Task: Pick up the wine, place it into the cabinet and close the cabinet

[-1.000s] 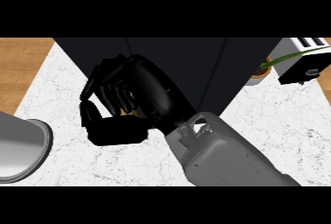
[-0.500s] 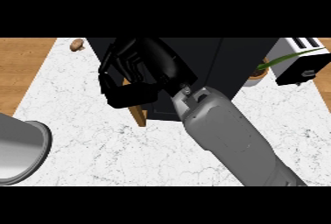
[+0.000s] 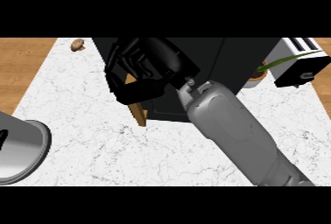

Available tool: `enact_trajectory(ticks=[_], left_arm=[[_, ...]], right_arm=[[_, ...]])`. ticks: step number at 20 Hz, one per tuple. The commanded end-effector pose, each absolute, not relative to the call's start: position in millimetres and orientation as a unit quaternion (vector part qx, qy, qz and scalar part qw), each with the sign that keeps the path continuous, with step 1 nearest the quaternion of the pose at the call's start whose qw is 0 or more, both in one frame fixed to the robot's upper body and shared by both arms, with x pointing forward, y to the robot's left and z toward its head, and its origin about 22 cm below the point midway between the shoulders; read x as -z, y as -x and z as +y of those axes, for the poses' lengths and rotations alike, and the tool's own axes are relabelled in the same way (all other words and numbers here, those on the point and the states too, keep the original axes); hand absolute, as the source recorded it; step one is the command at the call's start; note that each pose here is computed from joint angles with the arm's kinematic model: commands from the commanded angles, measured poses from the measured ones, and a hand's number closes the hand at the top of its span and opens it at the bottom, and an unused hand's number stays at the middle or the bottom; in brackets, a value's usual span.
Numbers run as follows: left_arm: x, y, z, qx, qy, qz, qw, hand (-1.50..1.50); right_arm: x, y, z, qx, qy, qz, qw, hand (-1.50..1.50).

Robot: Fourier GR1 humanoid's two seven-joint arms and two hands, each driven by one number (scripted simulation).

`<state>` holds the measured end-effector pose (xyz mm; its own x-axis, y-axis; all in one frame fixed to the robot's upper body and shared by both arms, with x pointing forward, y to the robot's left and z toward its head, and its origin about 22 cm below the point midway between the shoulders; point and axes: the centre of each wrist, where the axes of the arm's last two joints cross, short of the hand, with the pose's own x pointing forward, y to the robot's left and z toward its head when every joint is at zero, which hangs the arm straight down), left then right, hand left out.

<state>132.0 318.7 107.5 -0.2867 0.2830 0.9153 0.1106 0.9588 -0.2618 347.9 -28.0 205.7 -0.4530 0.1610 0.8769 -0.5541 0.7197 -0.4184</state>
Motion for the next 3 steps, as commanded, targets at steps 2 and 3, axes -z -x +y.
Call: enact_trajectory(ticks=[2,3], left_arm=[[-94,-141,307,-0.074,0.122,-0.797,0.587,-1.50],[-103,-144,305,-0.077,0.121,-0.800,0.583,-1.50]], right_arm=[[-203,-392,-91,-0.295,-0.027,-0.781,0.549,1.50],[-216,-392,-85,-0.281,-0.035,-0.788,0.547,1.50]])
